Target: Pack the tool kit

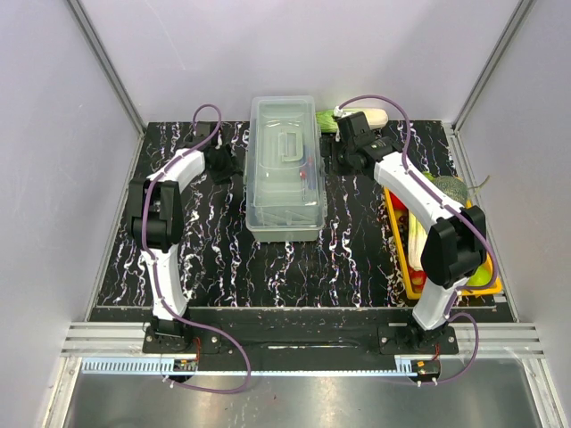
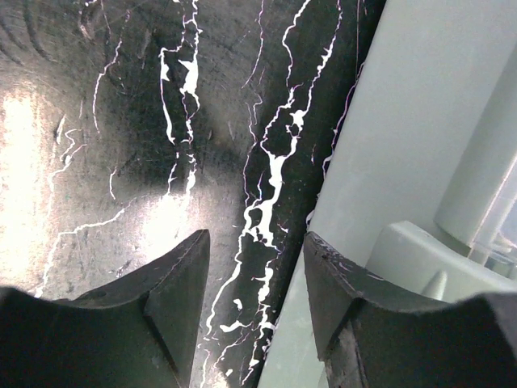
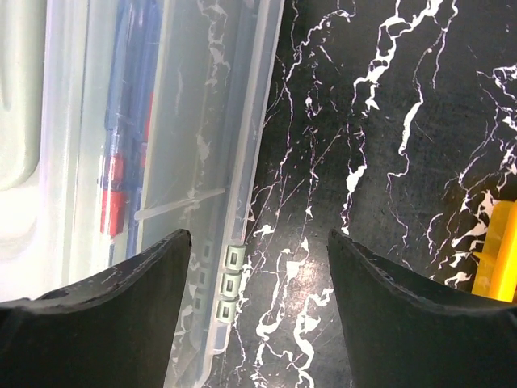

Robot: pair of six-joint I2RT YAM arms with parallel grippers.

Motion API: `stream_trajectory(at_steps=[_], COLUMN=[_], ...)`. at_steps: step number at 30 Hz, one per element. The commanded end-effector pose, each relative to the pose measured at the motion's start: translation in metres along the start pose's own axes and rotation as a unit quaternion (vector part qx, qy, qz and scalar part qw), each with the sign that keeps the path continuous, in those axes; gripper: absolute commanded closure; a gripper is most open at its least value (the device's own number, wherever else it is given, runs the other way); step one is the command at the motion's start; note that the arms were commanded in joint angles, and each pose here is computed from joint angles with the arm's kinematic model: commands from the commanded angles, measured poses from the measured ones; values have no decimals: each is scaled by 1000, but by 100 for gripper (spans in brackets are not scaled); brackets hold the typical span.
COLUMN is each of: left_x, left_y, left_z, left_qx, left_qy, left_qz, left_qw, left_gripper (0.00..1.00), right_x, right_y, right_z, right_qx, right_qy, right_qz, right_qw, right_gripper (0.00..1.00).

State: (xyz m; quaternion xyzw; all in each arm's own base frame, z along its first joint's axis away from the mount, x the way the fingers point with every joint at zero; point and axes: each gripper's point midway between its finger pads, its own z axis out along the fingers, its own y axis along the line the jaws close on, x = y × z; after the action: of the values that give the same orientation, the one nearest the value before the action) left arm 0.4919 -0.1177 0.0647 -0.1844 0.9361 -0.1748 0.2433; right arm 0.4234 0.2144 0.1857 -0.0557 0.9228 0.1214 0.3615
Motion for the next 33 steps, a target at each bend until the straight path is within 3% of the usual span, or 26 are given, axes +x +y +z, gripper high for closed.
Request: stream_trajectory(at_steps=[1,6,11,18,23,26,29,33], left_x=[11,20,19,12,7,5,0,19], left_y=[-27,-58,-70,-69,-21,6,5,-28], left_z=[7,5,1,-3,-3,-17,-43,-67], left_qx=[67,169,204,192,66,30,41,117], left_qy=[14,19,12,-5,-16,-16,-31,-15], left_qz=[20,22,25,34,-7,-52,-57,-32], left_qw=[997,985,978,981,998,998,997,992], left_gripper=[47,47,48,48,50,51,51,51], right_x=[-11,-2,3,3,-6,-15,-20,-18], right_y=[62,81,83,74,50,23,14,23], right_z=[-4,-5,-2,1,-1,-6,-10,-5], right_qx=[-138,-187,-185,-158,-85,-21,-12,-35], right_qy=[-7,0,2,-3,-20,-31,-30,-21], right_qz=[-39,-49,-45,-33,-17,12,39,46], right_qw=[990,981,982,987,996,999,999,998], right_gripper=[24,24,24,23,22,20,20,20])
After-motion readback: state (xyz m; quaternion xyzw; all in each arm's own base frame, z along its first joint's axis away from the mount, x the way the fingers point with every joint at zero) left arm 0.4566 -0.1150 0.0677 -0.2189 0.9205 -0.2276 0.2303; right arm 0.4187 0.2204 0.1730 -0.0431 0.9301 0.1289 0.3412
